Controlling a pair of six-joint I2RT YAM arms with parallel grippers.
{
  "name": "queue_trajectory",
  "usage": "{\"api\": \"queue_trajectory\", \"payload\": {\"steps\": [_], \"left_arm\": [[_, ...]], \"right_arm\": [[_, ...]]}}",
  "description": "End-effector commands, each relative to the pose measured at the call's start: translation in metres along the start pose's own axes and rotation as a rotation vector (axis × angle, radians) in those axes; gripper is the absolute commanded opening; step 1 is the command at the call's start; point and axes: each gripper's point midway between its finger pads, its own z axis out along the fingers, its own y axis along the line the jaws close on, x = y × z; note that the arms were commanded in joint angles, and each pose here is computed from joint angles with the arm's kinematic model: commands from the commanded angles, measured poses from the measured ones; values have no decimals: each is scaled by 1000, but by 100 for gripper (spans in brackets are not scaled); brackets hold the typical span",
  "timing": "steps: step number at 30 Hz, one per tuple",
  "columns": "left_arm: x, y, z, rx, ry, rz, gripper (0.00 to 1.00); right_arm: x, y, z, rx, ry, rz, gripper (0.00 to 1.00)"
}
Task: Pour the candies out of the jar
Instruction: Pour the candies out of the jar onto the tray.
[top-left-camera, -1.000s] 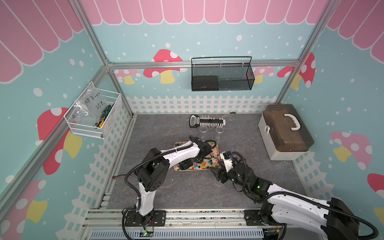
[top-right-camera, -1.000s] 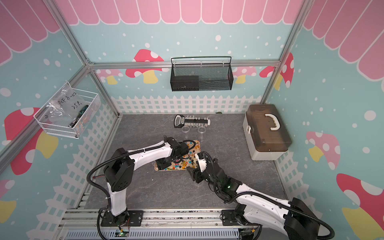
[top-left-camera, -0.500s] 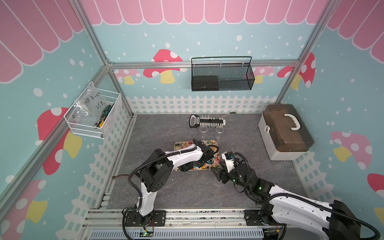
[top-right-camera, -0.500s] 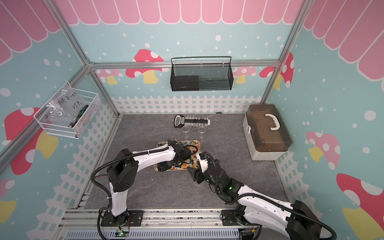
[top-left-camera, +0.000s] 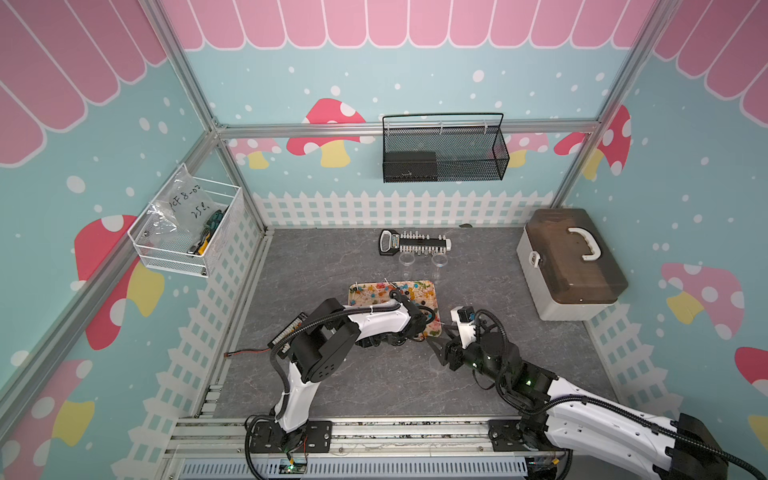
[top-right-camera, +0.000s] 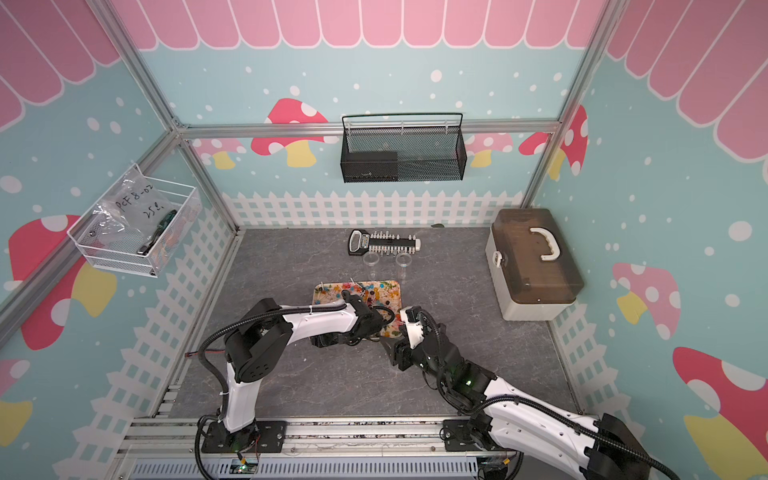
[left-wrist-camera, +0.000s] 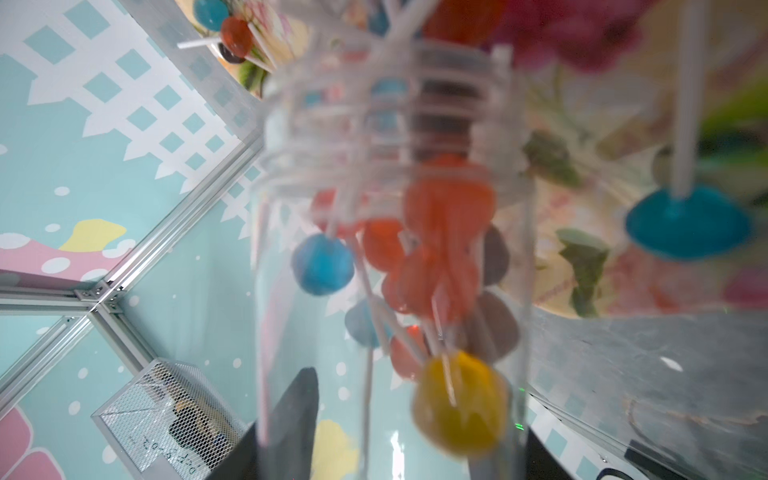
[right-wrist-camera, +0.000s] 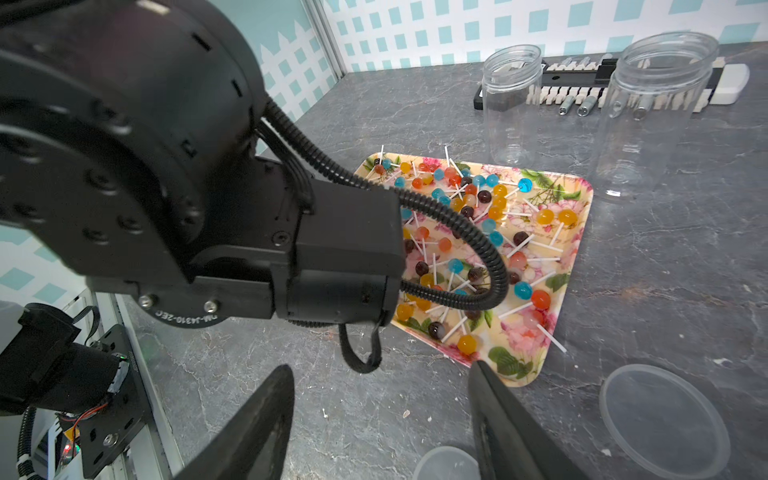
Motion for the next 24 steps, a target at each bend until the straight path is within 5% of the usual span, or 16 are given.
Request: {"api": "queue_trajectory", "payload": {"steps": [1, 24], "left_arm": [[16, 19, -9, -69, -26, -23, 39], [42, 35, -13, -127, -42, -51, 40]], "right_arm": [[0, -4, -1, 19, -2, 13, 65], [-2, -10, -17, 42, -14, 32, 64]]}}
